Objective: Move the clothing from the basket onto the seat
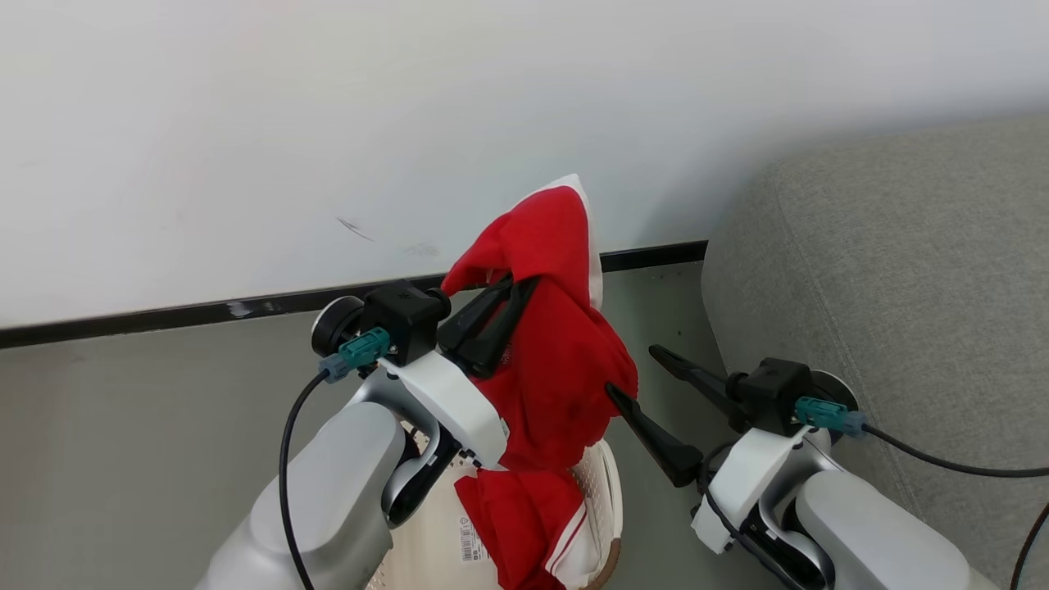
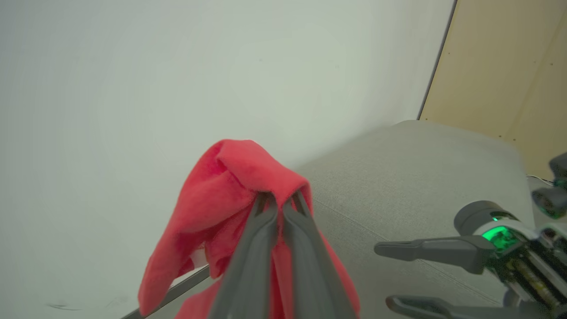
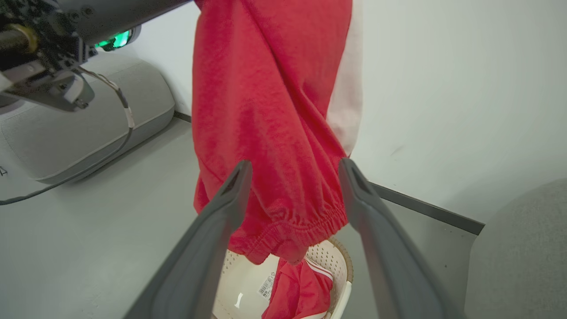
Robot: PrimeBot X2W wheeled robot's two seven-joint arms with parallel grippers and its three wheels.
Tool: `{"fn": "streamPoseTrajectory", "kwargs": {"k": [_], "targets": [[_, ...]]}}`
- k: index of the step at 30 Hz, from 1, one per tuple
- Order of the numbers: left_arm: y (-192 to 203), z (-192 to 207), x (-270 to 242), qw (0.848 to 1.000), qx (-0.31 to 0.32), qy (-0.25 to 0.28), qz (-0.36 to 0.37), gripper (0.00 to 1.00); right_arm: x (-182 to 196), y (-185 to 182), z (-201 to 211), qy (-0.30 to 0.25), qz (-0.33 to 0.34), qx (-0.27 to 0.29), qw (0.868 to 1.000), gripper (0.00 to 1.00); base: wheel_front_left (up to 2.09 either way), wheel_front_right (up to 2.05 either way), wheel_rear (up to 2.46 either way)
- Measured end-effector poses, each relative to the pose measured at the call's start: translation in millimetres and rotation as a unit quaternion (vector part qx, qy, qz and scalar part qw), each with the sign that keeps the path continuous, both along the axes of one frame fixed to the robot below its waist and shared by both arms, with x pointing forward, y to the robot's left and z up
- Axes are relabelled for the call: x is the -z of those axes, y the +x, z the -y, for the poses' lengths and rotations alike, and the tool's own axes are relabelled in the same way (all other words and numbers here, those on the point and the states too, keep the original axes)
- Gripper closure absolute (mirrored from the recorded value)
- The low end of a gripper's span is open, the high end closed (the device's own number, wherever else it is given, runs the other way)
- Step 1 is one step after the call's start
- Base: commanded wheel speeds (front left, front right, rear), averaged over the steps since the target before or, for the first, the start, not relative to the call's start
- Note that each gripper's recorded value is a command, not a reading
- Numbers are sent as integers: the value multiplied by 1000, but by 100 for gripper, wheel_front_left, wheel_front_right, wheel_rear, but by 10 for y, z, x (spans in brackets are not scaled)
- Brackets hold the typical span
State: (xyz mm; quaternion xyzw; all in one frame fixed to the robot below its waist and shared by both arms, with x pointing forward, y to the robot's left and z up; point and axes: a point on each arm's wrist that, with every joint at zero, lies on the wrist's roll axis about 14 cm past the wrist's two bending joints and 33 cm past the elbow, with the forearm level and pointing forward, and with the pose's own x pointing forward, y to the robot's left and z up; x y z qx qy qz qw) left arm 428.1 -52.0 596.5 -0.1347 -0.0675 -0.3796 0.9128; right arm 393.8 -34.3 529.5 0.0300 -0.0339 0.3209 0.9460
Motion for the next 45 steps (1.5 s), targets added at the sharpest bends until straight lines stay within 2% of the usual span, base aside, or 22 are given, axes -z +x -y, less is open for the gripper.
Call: {"fn": "streamPoseTrajectory", "kwargs": {"k": [6, 20, 21, 22, 23, 24, 25, 26, 37, 45], "targets": [[-81, 64, -24, 1000, 15, 0, 3, 100, 41, 25, -126, -28, 2, -30, 999, 0, 0, 0, 0], [-367, 261, -51, 998, 65, 4, 7, 100, 270, 16, -410, -45, -40, -77, 995, 0, 0, 0, 0], [-384, 267, -57, 998, 68, 1, 5, 100, 291, 7, -437, -47, -43, -81, 995, 5, 0, 0, 0], [-401, 272, -65, 998, 70, -1, 5, 100, 301, 8, -462, -48, -45, -85, 994, 48, 0, 0, 0], [-417, 276, -72, 997, 72, -2, 5, 100, 298, 12, -485, -48, -46, -87, 994, 63, 0, 0, 0], [-429, 278, -78, 997, 73, -3, 5, 100, 293, 17, -504, -47, -46, -89, 994, 91, 0, 0, 0], [-440, 277, -82, 997, 74, -4, 5, 100, 295, 26, -514, -48, -46, -89, 994, 91, 0, 0, 0], [-451, 280, -78, 997, 76, -2, 4, 100, 299, 41, -515, -50, -46, -89, 994, 100, 0, 0, 0], [-425, 192, -99, 998, 62, -14, -8, 100, 319, 90, -487, -51, -55, -82, 994, 100, 0, 0, 0], [-296, -4, 40, 999, 29, -15, -33, 100, 240, 221, -285, -35, -56, -43, 997, 100, 0, 0, 0]]}}
